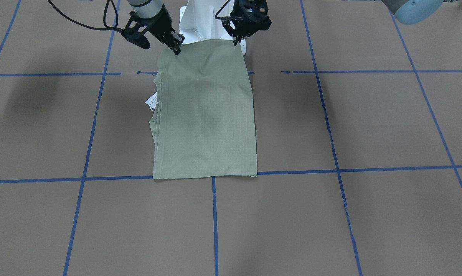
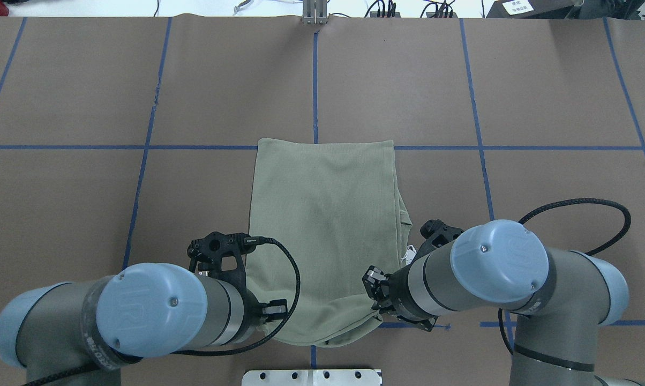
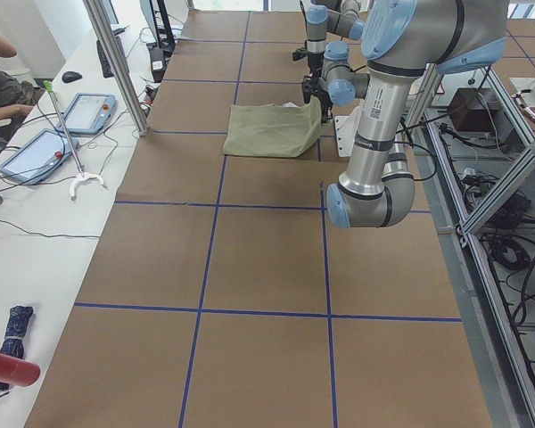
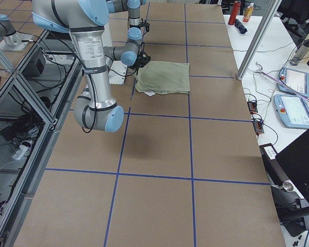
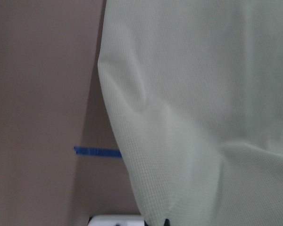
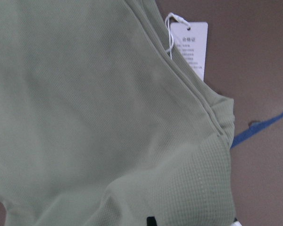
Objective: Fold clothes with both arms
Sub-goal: 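Lift the near edge with both grippers and fold it toward the far edge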
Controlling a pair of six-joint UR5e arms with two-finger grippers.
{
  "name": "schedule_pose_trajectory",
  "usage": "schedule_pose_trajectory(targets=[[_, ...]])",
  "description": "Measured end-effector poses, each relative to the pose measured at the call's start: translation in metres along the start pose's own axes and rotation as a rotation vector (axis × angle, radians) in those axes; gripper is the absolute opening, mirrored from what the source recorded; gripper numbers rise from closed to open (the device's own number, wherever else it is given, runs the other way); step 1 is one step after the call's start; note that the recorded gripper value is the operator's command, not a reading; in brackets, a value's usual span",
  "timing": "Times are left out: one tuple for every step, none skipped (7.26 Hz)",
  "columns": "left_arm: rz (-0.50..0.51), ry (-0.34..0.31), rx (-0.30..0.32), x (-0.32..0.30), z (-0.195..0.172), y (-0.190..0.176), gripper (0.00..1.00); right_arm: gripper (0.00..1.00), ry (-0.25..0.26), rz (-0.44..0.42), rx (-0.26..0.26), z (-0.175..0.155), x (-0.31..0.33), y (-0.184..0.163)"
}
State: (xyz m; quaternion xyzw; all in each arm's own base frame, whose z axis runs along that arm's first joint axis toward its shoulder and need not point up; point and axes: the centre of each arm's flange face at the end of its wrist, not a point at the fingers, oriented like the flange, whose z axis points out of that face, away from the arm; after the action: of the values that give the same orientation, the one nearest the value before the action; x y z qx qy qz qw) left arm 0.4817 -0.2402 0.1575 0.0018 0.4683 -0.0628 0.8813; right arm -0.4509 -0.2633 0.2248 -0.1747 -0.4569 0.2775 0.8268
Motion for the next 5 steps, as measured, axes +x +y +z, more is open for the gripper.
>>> schedule_pose_trajectory(targets=[[-0.004,0.009,0.043,0.005,0.004,-0.029,0.00,0.00,-0.025,0.014,0.033,-0.008,-0.011,-0.020],[-0.014,0.016,0.082,0.008,0.015,-0.059,0.00,0.00,-0.042,0.010,0.064,-0.010,-0.025,-0.037],[-0.021,0.018,0.119,0.007,0.025,-0.087,0.00,0.00,-0.050,-0.010,0.093,-0.008,-0.040,-0.053],[-0.019,0.015,0.149,0.006,0.030,-0.113,0.00,0.00,-0.050,-0.031,0.125,-0.005,-0.054,-0.073],[-0.018,0.012,0.169,0.004,0.034,-0.137,0.00,0.00,-0.044,-0.048,0.156,0.000,-0.068,-0.093]])
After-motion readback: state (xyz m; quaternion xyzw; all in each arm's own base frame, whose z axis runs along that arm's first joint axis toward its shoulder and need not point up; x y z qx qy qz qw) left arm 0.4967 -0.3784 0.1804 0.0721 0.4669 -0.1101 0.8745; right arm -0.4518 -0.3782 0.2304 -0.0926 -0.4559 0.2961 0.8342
